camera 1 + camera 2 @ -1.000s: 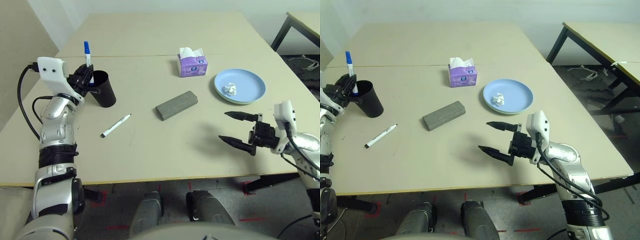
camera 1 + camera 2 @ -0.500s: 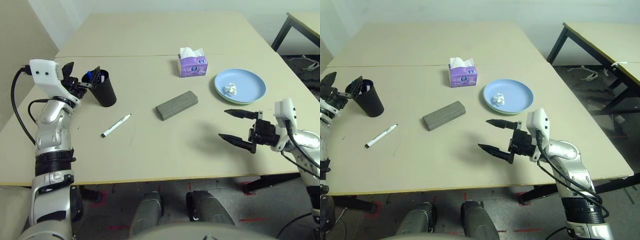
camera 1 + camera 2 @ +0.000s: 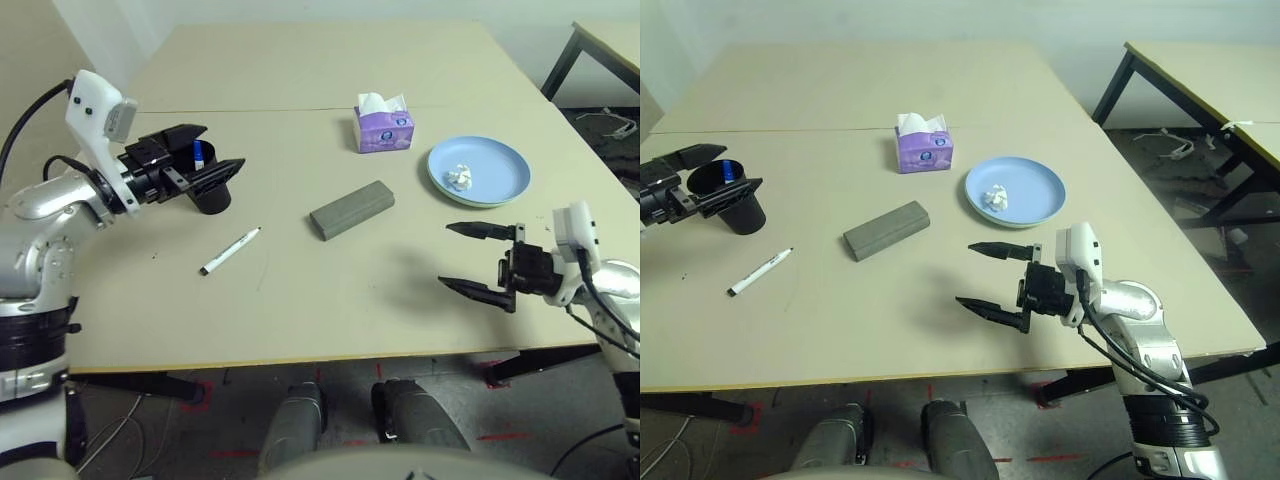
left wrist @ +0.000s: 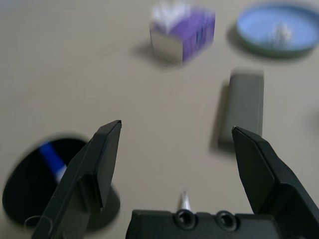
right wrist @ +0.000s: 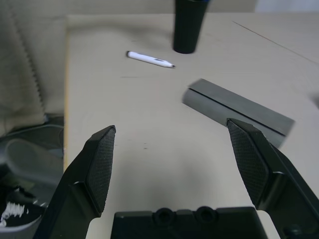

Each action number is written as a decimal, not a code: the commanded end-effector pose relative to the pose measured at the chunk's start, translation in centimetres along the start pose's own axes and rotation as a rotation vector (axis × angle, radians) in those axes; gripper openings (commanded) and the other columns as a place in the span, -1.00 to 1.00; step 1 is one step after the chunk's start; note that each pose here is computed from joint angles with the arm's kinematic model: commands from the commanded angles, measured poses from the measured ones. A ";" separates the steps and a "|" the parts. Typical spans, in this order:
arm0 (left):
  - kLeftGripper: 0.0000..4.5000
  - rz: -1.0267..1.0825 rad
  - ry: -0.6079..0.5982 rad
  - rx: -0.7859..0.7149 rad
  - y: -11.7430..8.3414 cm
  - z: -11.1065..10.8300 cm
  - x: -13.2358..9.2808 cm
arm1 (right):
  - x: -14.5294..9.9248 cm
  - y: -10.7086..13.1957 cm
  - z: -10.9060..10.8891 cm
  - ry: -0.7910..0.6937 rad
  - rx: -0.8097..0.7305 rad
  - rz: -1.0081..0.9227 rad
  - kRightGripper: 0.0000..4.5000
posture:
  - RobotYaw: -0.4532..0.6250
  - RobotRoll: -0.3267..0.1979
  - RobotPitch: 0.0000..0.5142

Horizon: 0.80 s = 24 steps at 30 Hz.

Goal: Organize and tidy the items on the table.

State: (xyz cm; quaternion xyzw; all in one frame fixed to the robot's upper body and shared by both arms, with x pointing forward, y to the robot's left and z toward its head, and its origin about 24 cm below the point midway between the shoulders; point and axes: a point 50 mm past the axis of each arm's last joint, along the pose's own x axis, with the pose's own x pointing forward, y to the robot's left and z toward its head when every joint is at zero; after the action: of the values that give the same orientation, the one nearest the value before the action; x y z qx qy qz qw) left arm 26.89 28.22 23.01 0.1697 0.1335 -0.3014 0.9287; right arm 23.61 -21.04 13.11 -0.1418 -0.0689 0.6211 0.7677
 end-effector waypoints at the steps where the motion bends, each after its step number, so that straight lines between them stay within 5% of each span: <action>1: 0.99 -0.027 0.179 -0.028 -0.4 -1.3 -0.1 | 0.5 0.5 -0.1 -0.004 -0.034 0.082 1.00 | -0.31 0.25 -0.59; 11: 0.99 -0.071 0.410 -0.026 -1.2 -4.4 0.4 | 1.3 0.8 -0.1 -0.014 -0.051 0.104 1.00 | -0.35 0.25 -0.58; 24: 0.99 -0.096 0.434 -0.006 -1.6 -5.6 3.9 | 1.4 1.2 0.0 0.003 -0.070 0.129 1.00 | -0.40 0.25 -0.59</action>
State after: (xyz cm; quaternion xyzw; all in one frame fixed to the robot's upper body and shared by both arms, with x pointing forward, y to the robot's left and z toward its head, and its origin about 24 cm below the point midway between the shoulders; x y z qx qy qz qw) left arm 28.03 27.17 16.72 0.2182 0.3290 -0.3034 0.8673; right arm 23.08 -19.73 12.66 -0.1661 -0.0837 0.6611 0.7269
